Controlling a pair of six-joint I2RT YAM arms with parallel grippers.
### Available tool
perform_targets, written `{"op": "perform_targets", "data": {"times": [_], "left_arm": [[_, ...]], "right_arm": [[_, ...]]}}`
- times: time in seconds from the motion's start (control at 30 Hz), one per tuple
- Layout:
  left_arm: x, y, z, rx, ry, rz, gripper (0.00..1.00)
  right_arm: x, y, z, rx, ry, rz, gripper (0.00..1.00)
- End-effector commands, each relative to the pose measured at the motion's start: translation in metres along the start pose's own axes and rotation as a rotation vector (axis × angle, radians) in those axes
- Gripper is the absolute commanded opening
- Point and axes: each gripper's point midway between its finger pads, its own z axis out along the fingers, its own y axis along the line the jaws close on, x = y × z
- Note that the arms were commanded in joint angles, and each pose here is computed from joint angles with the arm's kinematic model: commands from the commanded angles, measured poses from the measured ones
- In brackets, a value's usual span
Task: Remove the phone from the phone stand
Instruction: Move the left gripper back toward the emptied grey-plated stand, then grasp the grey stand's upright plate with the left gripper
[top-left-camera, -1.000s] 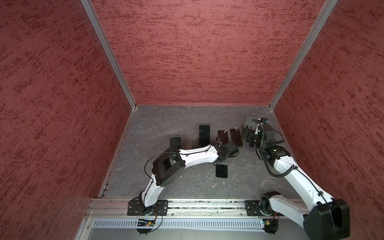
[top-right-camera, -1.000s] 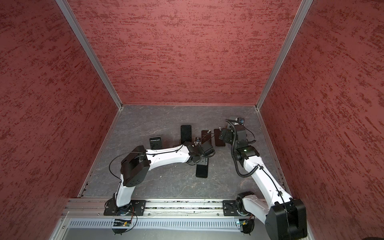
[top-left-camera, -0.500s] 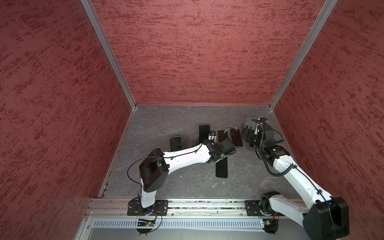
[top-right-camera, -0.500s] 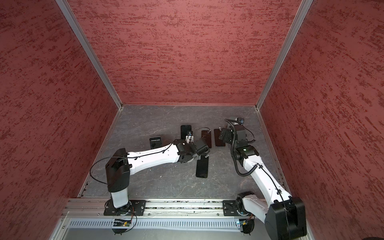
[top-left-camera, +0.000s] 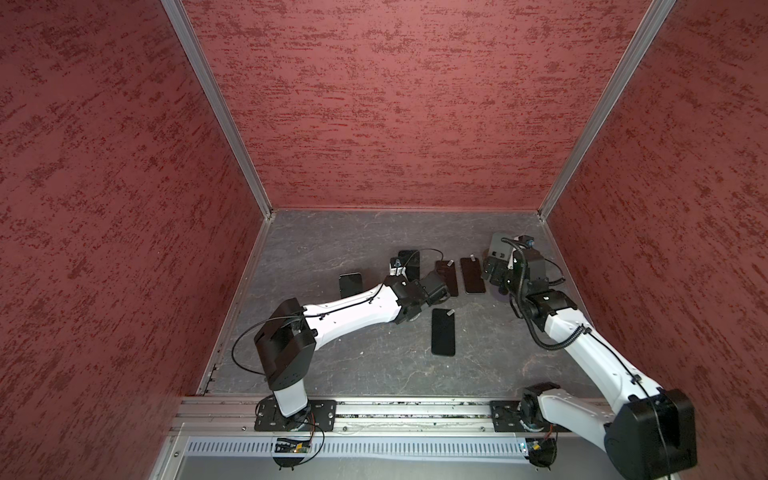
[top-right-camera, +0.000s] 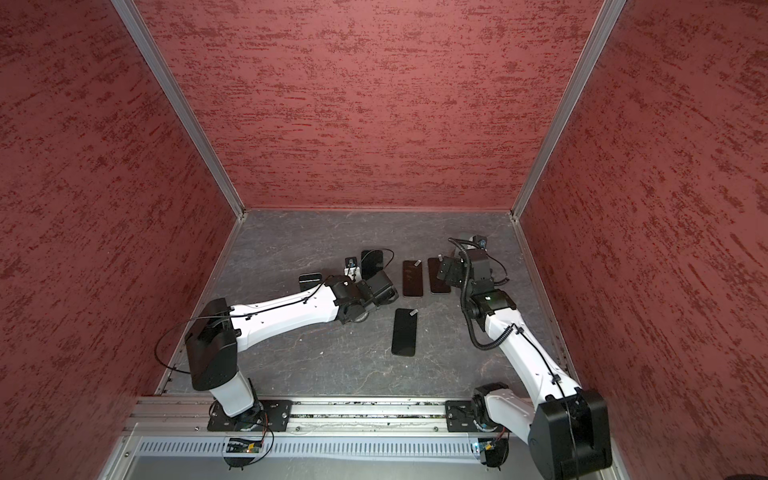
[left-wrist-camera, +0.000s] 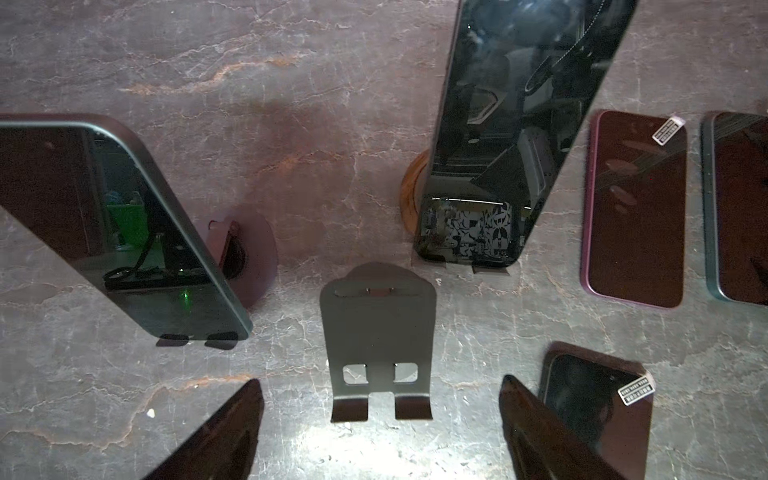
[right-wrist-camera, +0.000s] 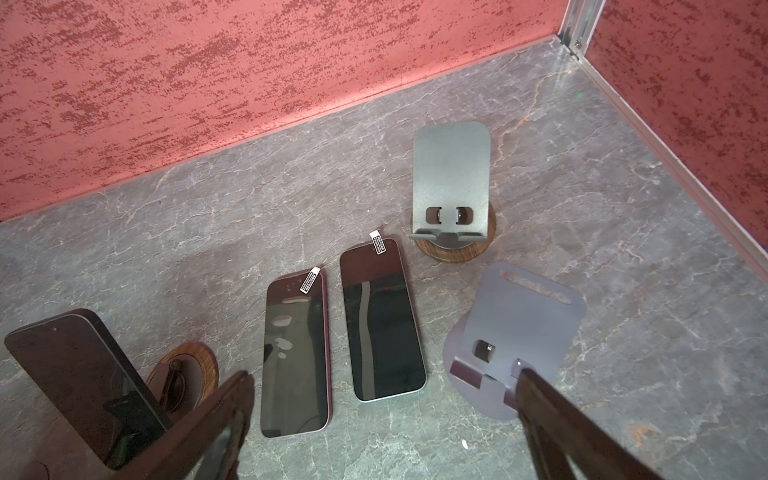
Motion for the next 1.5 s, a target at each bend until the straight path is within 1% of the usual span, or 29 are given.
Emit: {"op": "perform_targets", "data": {"times": [0.0, 0.2, 0.4, 0.83, 1.27, 1.47], "left_arm": [[-0.007, 0.005, 0.003, 0.000, -0.019, -0.053, 0.89], [-0.006, 0.008, 0.014, -0.009, -0.001, -0.070, 0.89], [-0.004, 0.004, 0.024, 0.018, 0.021, -0.085, 0.89], [0.004, -0.002, 0.044, 0.012, 0.063, -0.079, 0.89], [0.010, -0.002, 0.061, -0.009, 0.090, -0.070, 0.77], [0.010, -0.002, 0.064, -0.014, 0.090, -0.065, 0.66]], "right_arm": [[0.000, 0.001, 0.003, -0.014, -0.005, 0.004, 0.99], [0.001, 0.001, 0.004, -0.013, -0.001, 0.003, 0.99], [0.003, 0.001, 0.006, -0.012, 0.009, 0.000, 0.99], [0.003, 0.000, 0.006, -0.006, 0.012, -0.005, 0.99], [0.006, -0.001, 0.008, -0.003, 0.022, -0.008, 0.99], [0.008, -0.001, 0.010, -0.002, 0.025, -0.008, 0.99]]}}
